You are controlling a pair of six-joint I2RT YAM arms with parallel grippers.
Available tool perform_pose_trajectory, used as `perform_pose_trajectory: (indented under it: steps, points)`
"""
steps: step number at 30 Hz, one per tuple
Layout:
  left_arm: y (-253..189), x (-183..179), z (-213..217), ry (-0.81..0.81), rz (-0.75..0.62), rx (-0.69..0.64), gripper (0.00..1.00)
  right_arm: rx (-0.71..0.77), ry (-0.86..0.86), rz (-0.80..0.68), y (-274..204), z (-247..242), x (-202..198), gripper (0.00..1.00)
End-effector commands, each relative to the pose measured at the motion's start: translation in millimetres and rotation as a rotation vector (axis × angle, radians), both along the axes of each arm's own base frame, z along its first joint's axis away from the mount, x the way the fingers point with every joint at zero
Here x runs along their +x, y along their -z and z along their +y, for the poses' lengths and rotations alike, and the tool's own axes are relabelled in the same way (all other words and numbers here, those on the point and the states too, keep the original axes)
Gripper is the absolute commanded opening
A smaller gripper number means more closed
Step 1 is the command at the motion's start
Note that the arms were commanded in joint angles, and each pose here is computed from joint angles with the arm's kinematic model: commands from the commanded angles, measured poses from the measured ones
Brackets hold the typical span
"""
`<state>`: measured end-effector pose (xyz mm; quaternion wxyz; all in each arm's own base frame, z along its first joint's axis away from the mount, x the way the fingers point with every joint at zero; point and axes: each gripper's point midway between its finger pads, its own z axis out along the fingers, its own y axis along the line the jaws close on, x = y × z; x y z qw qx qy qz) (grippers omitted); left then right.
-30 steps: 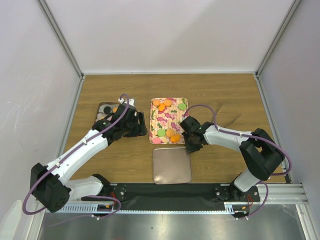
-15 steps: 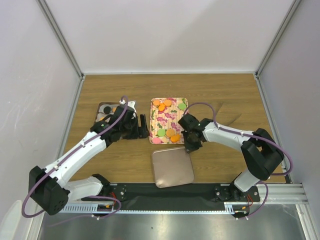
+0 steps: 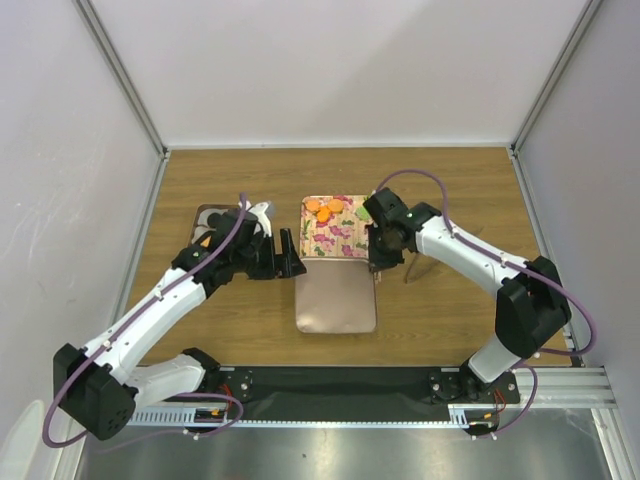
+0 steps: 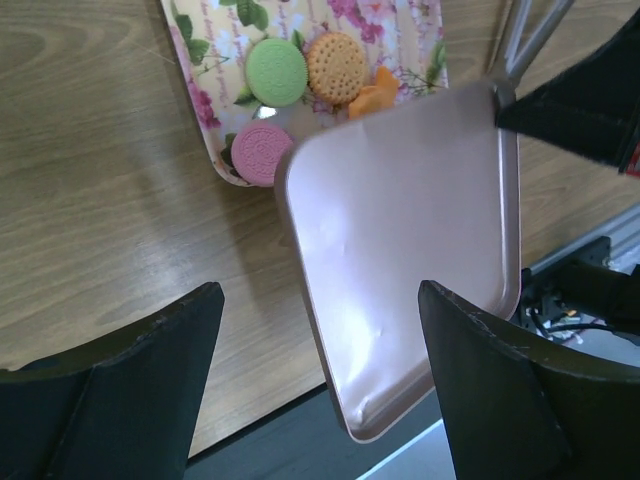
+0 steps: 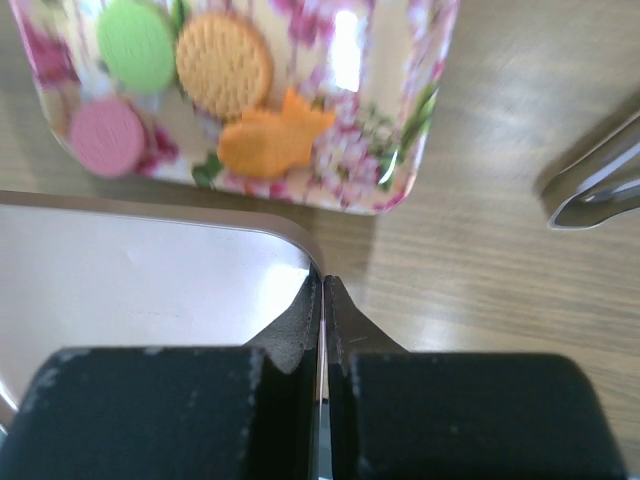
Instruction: Pack the cookies
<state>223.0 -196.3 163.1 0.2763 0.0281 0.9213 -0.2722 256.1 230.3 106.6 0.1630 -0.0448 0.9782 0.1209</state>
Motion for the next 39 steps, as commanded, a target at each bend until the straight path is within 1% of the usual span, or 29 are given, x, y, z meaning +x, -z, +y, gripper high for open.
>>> perform_pose_trajectory:
  steps: [1,6,10,12,13,14,18,20,21,23,24,29,30,32,33,34,35,36,37,38,39]
  points:
    - [-11.8,3.3,-8.8,0.024,-0.018,-0.078,0.85,0.061,0.017,-0.038,-28.5,10.0,18.7,0.00]
    - [-12.2,6.2,-17.7,0.034,0.016,-0.129,0.85,0.128,0.039,-0.044,-43.0,22.6,36.5,0.00]
    - [-21.5,11.0,-25.0,0.040,0.021,-0.193,0.85,0.198,0.057,-0.043,-53.9,34.0,48.0,0.00]
    - [-23.7,15.7,-24.7,0.021,0.036,-0.226,0.82,0.235,0.066,-0.057,-61.2,37.8,54.6,0.00]
    - [-28.1,17.9,-26.8,0.024,0.030,-0.251,0.79,0.247,0.081,-0.059,-63.8,37.6,57.1,0.00]
    - [-31.1,20.0,-26.4,0.011,0.045,-0.284,0.77,0.265,0.077,-0.061,-66.3,40.0,58.4,0.00]
    - [-44.7,26.3,-30.8,0.011,0.046,-0.361,0.72,0.288,0.079,-0.077,-73.6,41.7,65.3,0.00]
    - [-47.9,29.6,-32.6,0.012,0.054,-0.374,0.67,0.303,0.078,-0.096,-79.9,43.7,69.1,0.00]
    - [-48.5,30.8,-32.2,0.010,0.057,-0.377,0.61,0.306,0.078,-0.099,-81.2,44.6,70.5,0.00]
    - [-50.0,33.3,-31.3,0.005,0.061,-0.379,0.56,0.305,0.076,-0.108,-85.0,45.3,73.3,0.00]
    - [-50.3,33.5,-30.7,0.003,0.064,-0.380,0.52,0.305,0.073,-0.110,-85.5,46.1,73.4,0.00]
    - [-52.0,37.8,-28.0,-0.001,0.064,-0.370,0.39,0.316,0.070,-0.125,-88.1,50.3,80.9,0.00]
    - [-52.0,38.4,-27.4,-0.003,0.065,-0.371,0.33,0.312,0.068,-0.126,-87.9,50.8,81.6,0.00]
    - [-54.0,40.3,-26.6,-0.005,0.063,-0.370,0.27,0.307,0.064,-0.132,-87.9,52.0,83.1,0.00]
    - [-55.7,41.2,-26.8,-0.002,0.062,-0.370,0.19,0.304,0.061,-0.139,-88.8,51.5,84.1,0.00]
    - [-56.1,41.7,-26.9,0.000,0.061,-0.368,0.15,0.300,0.059,-0.142,-88.5,52.1,84.2,0.00]
    - [-56.3,42.0,-27.0,0.000,0.063,-0.367,0.10,0.292,0.061,-0.154,-89.6,51.2,86.1,0.05]
    - [-55.5,42.5,-26.6,-0.002,0.070,-0.363,0.00,0.288,0.060,-0.160,-90.3,51.0,86.6,0.10]
    - [-57.5,43.3,-26.8,0.000,0.065,-0.362,0.00,0.284,0.060,-0.167,-91.6,50.2,88.4,0.16]
    - [-58.4,44.6,-26.2,-0.003,0.062,-0.361,0.00,0.273,0.060,-0.174,-90.7,49.4,90.2,0.30]
    - [-58.1,44.7,-25.7,-0.008,0.067,-0.357,0.00,0.271,0.059,-0.185,-95.4,49.9,92.2,0.37]
